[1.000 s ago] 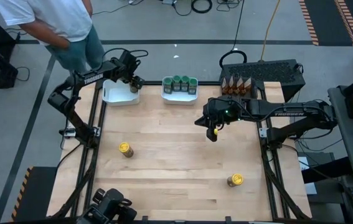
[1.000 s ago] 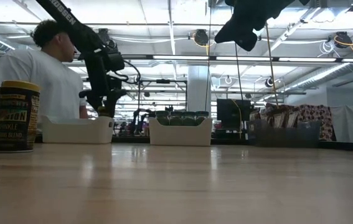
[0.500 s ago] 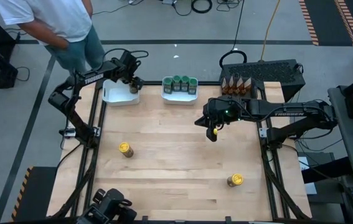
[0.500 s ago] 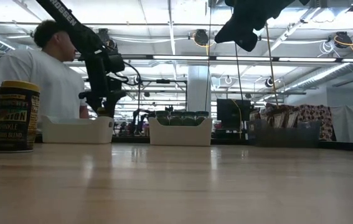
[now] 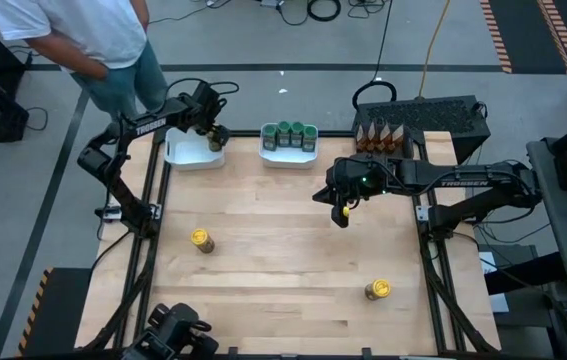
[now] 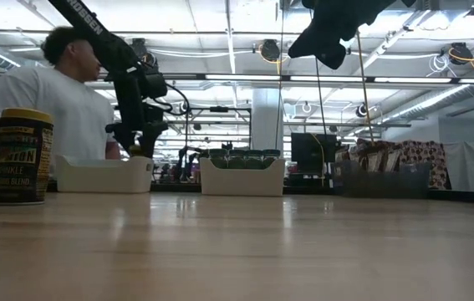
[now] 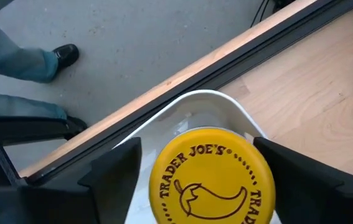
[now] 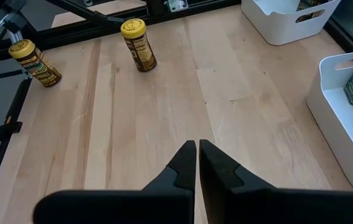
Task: Sort spices by type
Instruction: Put the top right yellow seasoning bottle into the left white bin, then put the top left yellow seasoning bottle into the left white bin
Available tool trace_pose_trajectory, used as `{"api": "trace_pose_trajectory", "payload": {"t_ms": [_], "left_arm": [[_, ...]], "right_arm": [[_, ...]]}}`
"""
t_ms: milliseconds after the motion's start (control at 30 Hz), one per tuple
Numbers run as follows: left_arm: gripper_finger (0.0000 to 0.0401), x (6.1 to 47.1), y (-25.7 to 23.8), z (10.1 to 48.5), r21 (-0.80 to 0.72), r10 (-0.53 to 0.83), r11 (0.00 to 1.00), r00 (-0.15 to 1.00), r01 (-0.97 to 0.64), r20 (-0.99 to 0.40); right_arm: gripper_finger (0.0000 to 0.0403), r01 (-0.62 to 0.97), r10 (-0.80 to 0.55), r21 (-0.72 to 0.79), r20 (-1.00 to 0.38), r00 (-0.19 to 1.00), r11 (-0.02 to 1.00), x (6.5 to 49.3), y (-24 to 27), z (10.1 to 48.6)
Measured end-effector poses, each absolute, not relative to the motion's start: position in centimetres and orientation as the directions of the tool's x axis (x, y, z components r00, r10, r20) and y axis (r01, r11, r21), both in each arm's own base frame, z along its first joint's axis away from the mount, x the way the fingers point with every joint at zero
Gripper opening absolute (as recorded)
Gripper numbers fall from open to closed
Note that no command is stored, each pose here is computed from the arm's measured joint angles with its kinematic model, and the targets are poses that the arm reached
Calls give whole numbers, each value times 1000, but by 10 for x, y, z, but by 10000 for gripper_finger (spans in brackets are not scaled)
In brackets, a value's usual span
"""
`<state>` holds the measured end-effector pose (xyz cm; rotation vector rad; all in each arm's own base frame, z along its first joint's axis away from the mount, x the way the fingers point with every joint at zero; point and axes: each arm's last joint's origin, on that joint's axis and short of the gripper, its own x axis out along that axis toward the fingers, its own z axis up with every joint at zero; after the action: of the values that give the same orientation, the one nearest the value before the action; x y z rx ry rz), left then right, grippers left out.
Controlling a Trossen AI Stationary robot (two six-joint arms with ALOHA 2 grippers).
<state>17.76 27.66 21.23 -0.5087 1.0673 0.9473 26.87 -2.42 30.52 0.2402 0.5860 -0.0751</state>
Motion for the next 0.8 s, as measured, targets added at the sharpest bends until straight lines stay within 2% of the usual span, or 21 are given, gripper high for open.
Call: {"api": "trace_pose_trajectory", "payload": {"t_ms": [200, 667, 800], "left_arm": [[343, 177, 276, 214, 82, 401, 526, 162, -846, -902], [345, 169, 265, 268, 112, 493, 526, 195, -843, -848], [345, 161, 241, 292, 22, 433, 576, 282, -817, -856]], "right_arm": [[0, 137, -2, 201, -556, 831, 970, 269, -24, 305], [0, 137, -2, 200, -556, 831, 970, 269, -24, 305], [0, 125, -2, 183, -556, 831, 975, 269, -24, 305]]}}
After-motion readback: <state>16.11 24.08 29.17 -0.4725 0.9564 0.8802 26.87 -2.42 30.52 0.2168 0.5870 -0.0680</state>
